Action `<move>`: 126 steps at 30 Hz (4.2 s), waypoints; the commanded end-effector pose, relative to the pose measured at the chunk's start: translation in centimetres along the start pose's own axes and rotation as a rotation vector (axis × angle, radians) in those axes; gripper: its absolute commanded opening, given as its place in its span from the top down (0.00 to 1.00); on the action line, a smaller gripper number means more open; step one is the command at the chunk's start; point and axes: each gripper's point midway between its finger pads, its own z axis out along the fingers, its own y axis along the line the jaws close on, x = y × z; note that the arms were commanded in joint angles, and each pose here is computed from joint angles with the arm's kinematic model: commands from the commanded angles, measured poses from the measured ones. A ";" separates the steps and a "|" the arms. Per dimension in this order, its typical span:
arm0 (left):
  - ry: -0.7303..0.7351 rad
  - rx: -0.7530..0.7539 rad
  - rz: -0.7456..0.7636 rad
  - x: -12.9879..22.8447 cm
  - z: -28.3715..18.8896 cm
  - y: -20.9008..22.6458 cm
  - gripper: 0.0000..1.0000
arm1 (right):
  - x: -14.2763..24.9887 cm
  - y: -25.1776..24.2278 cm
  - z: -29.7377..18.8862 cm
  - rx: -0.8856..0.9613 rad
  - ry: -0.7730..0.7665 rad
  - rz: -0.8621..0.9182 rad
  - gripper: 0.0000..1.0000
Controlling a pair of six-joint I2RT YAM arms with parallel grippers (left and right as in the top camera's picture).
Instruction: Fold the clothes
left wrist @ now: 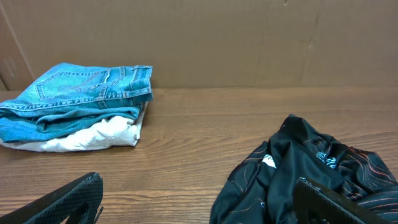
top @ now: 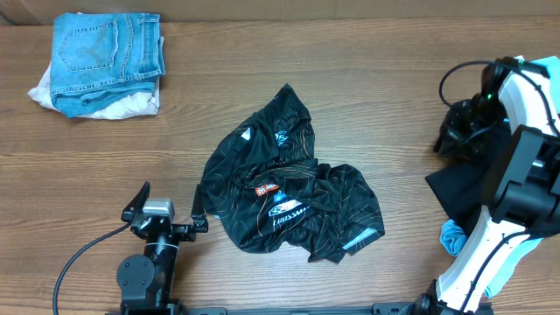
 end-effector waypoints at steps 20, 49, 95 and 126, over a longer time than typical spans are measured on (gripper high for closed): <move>-0.005 0.000 0.012 0.0 0.0 0.1 0.00 | -1.4 -13.1 0.5 0.356 -0.097 0.267 0.86; -0.005 0.000 0.012 0.0 0.0 0.1 0.00 | -3.6 -13.8 -15.1 0.006 -0.304 0.315 0.78; -0.005 0.000 0.012 0.0 0.0 0.1 0.00 | -10.2 -17.1 -9.7 0.056 -0.482 0.396 0.65; -0.006 0.000 0.012 0.0 0.0 0.1 0.00 | 18.9 13.7 -31.9 -0.421 -0.730 -0.542 0.00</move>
